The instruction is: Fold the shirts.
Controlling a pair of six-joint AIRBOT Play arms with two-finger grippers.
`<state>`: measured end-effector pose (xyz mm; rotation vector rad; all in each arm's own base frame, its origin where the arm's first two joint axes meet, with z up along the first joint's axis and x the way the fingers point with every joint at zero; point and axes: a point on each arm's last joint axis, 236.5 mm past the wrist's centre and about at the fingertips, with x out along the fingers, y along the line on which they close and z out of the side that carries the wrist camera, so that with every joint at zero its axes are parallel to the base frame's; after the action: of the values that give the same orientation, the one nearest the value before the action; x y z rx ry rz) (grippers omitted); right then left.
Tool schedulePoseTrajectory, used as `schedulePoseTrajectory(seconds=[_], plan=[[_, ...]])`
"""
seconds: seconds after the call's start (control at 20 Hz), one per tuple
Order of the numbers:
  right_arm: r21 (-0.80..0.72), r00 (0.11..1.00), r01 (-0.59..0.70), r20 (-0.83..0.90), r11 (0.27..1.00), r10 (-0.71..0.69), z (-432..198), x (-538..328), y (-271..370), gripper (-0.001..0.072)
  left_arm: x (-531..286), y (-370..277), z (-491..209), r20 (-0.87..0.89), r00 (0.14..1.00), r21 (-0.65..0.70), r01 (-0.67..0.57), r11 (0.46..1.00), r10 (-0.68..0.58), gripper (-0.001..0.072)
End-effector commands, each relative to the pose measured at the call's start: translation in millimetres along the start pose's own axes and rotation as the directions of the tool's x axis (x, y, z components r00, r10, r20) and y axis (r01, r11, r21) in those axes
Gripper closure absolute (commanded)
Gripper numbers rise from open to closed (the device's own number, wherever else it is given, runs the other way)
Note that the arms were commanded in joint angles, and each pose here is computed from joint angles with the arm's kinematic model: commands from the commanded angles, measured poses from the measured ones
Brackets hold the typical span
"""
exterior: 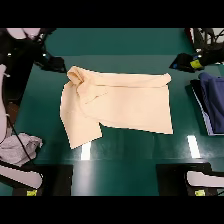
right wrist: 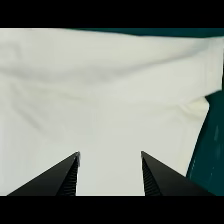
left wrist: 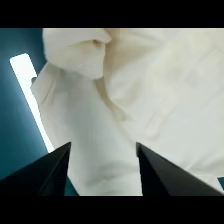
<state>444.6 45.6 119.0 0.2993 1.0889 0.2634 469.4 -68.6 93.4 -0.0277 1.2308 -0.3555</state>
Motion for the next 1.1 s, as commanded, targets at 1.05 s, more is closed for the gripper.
schedulePoseTrajectory(seconds=[1.05], plan=[[0.057, 0.991, -0.134, -0.021, 0.989, 0.135, -137.4, -25.4, 36.2, 0.0281, 114.3, 28.6, -198.0, -0.04, 0.981, -0.417, 0.157, 0.895, -0.19, 0.0229]])
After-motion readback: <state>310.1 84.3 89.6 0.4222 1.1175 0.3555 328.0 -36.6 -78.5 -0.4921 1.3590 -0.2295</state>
